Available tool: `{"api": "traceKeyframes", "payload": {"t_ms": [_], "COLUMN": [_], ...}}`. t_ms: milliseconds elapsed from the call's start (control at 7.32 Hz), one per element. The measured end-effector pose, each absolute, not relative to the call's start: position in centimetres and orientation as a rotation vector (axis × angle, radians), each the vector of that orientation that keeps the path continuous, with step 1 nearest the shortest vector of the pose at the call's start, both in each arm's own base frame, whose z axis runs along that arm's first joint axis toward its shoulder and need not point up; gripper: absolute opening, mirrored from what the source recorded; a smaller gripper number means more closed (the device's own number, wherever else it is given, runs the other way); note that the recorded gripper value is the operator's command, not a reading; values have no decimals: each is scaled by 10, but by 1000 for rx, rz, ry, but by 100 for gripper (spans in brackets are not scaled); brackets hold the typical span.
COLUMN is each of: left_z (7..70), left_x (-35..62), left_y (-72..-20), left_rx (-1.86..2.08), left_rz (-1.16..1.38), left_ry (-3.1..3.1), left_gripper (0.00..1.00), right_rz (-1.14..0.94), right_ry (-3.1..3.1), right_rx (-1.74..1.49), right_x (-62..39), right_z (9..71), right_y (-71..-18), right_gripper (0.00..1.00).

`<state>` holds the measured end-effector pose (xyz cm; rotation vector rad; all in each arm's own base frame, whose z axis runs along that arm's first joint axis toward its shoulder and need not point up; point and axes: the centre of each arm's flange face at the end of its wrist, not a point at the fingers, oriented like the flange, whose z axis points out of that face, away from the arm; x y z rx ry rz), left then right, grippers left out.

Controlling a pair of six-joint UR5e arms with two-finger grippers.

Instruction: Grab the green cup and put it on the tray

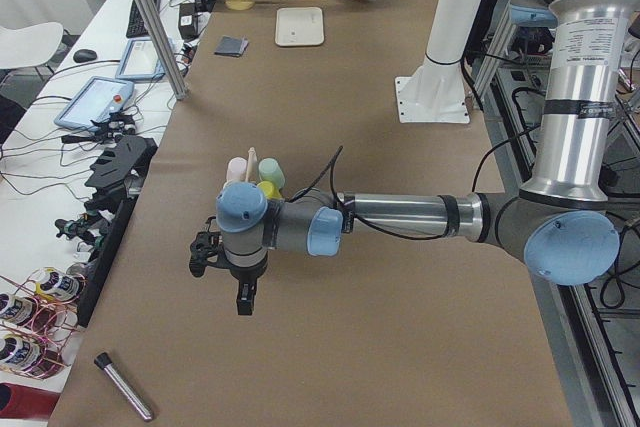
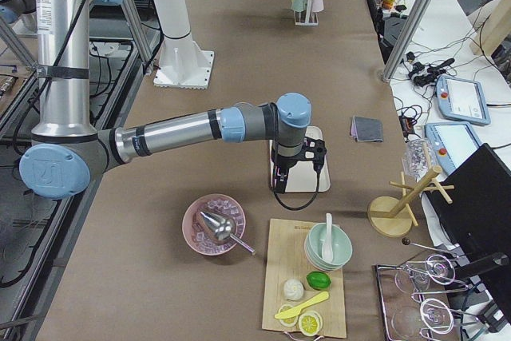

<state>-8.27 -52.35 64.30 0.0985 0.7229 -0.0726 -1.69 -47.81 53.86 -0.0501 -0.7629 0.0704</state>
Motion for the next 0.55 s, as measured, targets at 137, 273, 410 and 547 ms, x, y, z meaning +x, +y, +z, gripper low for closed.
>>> {"api": "traceKeyframes", "payload": {"t_ms": [137,273,410,547], "left_z": [643,643,643,643], "left_x": [-83,-83,-83,-84], "left_y": [-523,-523,-523,-523], "left_rx": [99,100,103,104], "left_rz": [-72,-72,-71,-71], "left_ry": [723,723,724,724], "left_gripper": [98,98,98,98], "right_rz": [53,35,18,0], "right_ry": [-754,-749,-749,-754], "right_rx": [-60,-68,-71,-67], "right_x": [-41,-62,-77,-89], "right_z": [531,529,534,547], "right_y": [-493,-514,-532,-542], "right_gripper": [100,100,100,100]}}
